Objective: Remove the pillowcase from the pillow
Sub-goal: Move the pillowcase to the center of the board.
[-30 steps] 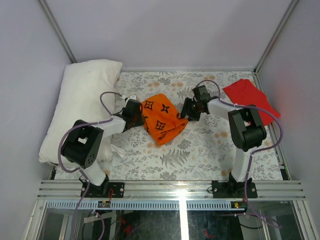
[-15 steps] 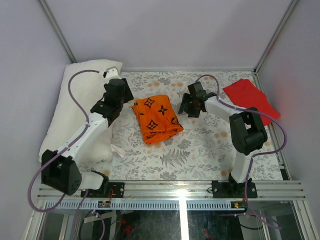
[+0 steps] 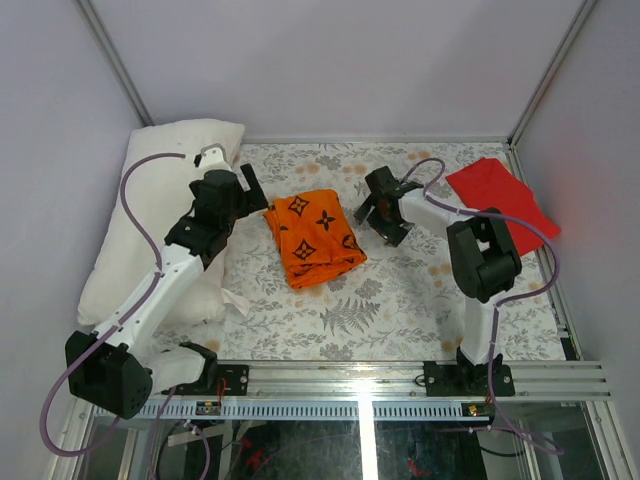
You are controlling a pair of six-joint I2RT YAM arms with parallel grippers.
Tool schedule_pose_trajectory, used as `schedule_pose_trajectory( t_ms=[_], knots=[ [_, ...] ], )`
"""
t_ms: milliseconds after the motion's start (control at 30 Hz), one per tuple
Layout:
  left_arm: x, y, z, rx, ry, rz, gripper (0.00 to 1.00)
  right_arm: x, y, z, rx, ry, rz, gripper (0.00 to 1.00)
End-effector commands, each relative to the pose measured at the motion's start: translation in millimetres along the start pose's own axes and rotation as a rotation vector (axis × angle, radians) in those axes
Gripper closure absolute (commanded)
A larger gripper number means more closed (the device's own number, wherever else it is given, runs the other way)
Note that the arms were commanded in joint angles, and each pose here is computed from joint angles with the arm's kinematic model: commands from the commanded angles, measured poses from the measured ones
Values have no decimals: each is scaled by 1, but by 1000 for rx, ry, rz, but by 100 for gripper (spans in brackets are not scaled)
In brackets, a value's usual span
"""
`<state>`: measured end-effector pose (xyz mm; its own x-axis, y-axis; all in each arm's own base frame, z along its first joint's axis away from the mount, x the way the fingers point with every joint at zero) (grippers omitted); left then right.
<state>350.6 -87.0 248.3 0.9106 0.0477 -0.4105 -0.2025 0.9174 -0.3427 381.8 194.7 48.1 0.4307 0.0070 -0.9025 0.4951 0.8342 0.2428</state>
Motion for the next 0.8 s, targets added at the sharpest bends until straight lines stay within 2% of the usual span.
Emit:
schedule_pose_trajectory(
  t_ms=[0, 200, 533, 767],
  knots=[
    [-5, -6, -5, -35, 15, -68, 11, -3, 10, -5, 80, 3, -109, 1],
    [-12, -9, -4, -45, 17, -111, 11, 6, 23, -21, 81, 72, -165, 1],
    [-23, -22, -1, -63, 13, -205, 11, 16, 46, -65, 199, 145, -107, 0],
    [-29, -24, 2, -62, 5, -231, 11, 14, 83, -96, 193, 166, -65, 0]
  ],
)
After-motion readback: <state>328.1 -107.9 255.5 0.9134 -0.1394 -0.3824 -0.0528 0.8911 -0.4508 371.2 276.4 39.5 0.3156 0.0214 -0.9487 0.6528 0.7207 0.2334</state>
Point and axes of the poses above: each gripper's point midway between its finger pads, its own x axis out along the fingers, its own y axis along the line the jaws close on, z = x × y, the point moved 2 cm from there along -x, back along the fingers, and after that the axes turned 4 degrees about -x, right-handed, at the moved point
